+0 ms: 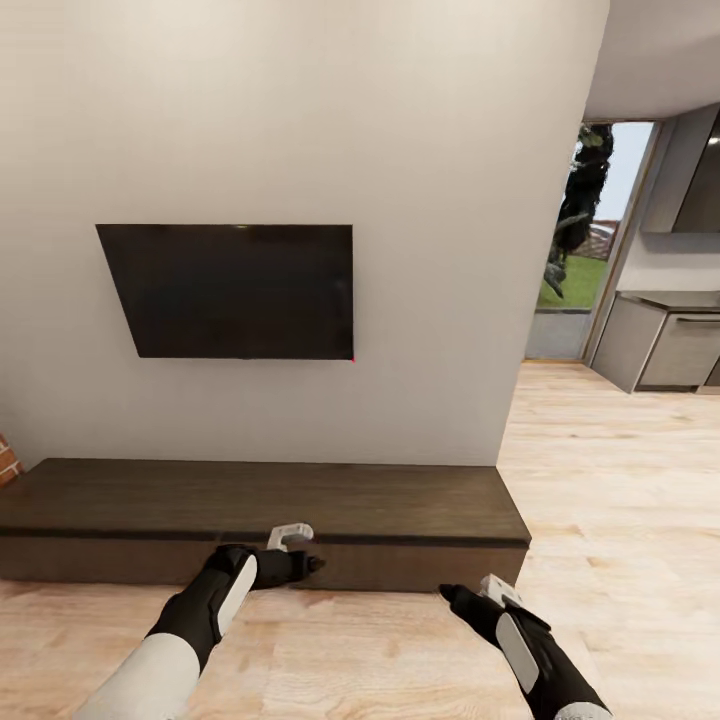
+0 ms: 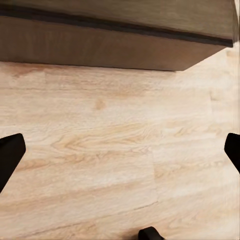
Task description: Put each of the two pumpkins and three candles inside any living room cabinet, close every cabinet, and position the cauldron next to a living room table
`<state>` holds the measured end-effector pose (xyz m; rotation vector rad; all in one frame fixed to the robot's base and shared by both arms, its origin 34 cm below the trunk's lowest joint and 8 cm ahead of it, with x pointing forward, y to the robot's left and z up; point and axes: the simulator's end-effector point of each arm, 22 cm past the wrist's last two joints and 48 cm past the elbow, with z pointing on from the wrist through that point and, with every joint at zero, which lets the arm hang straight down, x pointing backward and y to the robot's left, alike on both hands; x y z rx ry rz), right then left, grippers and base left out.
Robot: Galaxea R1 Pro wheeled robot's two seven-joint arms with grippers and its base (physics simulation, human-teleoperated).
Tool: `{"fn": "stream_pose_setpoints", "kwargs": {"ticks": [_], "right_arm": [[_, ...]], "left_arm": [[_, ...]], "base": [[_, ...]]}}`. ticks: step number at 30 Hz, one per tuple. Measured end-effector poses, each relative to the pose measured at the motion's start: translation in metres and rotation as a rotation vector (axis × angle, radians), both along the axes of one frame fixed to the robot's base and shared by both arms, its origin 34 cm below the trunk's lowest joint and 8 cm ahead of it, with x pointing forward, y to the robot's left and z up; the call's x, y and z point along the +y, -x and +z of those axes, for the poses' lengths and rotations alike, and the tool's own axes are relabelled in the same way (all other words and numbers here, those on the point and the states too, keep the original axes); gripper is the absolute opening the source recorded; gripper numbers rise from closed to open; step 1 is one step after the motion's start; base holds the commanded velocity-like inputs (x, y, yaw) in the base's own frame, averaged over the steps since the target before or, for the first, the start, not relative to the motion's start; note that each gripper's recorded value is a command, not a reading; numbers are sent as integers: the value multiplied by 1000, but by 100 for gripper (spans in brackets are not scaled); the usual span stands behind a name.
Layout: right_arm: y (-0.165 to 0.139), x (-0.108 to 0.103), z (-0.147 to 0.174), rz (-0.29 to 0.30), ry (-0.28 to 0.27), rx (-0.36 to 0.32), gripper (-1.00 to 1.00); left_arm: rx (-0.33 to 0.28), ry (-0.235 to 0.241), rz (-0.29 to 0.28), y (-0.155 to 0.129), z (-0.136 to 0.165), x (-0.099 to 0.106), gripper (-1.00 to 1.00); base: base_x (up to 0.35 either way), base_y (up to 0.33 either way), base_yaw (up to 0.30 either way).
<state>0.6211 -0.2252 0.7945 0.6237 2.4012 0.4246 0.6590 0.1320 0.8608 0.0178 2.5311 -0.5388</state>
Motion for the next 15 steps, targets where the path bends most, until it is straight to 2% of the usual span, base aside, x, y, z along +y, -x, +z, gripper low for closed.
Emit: {"fn": "stream_pose_setpoints", "kwargs": {"ticks": [3, 4, 5, 6, 7, 15], "right_arm": [[-14, -13, 11, -28, -11, -37, 100], [-48, -36, 68, -158, -343, -283, 100], [-57, -43, 100, -140, -445, -408, 100], [-57, -44, 100, -144, -451, -412, 100], [-58, -46, 100, -150, -452, -413, 100], [-62, -57, 95, -174, -456, -419, 100]], "left_arm": [[-3, 16, -10, -2, 6, -3, 100], [162, 213, -143, 37, 23, -48, 100], [140, 518, -287, 53, 77, -98, 100], [107, 812, -421, 73, 138, -128, 100], [99, 841, -440, 75, 145, -129, 100], [99, 823, -441, 71, 137, -129, 100]], "base": [[0, 0, 0], [0, 0, 0], [0, 0, 0], [0, 0, 0], [0, 0, 0], [0, 0, 0]]}}
